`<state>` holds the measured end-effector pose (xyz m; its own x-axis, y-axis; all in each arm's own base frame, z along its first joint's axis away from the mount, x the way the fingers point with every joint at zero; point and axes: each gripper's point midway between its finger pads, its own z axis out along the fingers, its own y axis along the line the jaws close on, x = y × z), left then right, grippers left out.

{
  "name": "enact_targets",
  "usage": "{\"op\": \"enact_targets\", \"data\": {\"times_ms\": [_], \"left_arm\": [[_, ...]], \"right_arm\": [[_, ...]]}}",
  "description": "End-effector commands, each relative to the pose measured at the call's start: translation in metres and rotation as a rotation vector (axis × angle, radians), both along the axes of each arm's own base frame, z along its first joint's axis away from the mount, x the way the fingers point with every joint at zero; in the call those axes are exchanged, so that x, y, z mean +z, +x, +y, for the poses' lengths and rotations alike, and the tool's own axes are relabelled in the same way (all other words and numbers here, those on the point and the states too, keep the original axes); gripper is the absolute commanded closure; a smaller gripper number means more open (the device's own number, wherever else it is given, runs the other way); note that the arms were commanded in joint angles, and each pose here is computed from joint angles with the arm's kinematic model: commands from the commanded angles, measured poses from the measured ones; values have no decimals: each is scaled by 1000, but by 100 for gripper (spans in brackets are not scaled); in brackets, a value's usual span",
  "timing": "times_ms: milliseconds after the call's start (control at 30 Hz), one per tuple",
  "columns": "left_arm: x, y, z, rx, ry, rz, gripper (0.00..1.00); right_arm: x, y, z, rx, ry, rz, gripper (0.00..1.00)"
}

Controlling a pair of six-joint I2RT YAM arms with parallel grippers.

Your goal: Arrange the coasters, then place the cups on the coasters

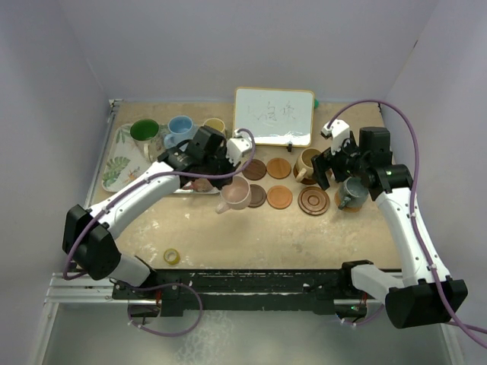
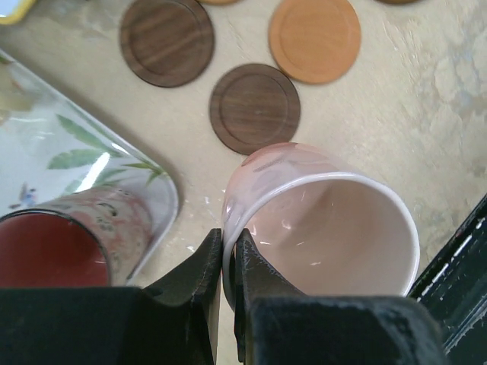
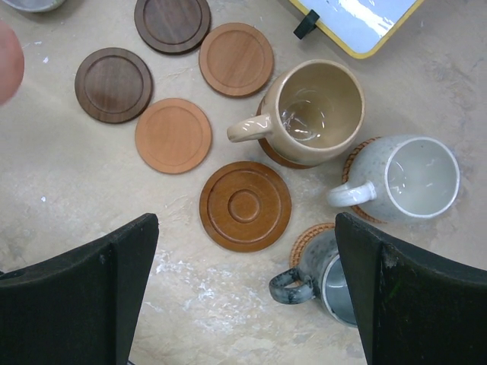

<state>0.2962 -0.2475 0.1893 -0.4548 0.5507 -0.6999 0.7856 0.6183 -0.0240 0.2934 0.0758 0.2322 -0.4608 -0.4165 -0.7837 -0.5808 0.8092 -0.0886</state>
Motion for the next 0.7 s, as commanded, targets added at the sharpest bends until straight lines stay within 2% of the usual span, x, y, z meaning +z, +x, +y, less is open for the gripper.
{"op": "enact_targets", "data": {"times_ms": [0,267,667], "left_arm": [[17,-1,-18,-8,-89,-93,97],[-41,-30,-25,-73,-18,36,97],[-77,-38,-31,-41,15,124,97]], "right_arm": [[6,8,-5,-27,-12,-45,0],[3,8,-7,-21,-25,-47,0],[-2,10,-8,-20,-23,-25,0]]}}
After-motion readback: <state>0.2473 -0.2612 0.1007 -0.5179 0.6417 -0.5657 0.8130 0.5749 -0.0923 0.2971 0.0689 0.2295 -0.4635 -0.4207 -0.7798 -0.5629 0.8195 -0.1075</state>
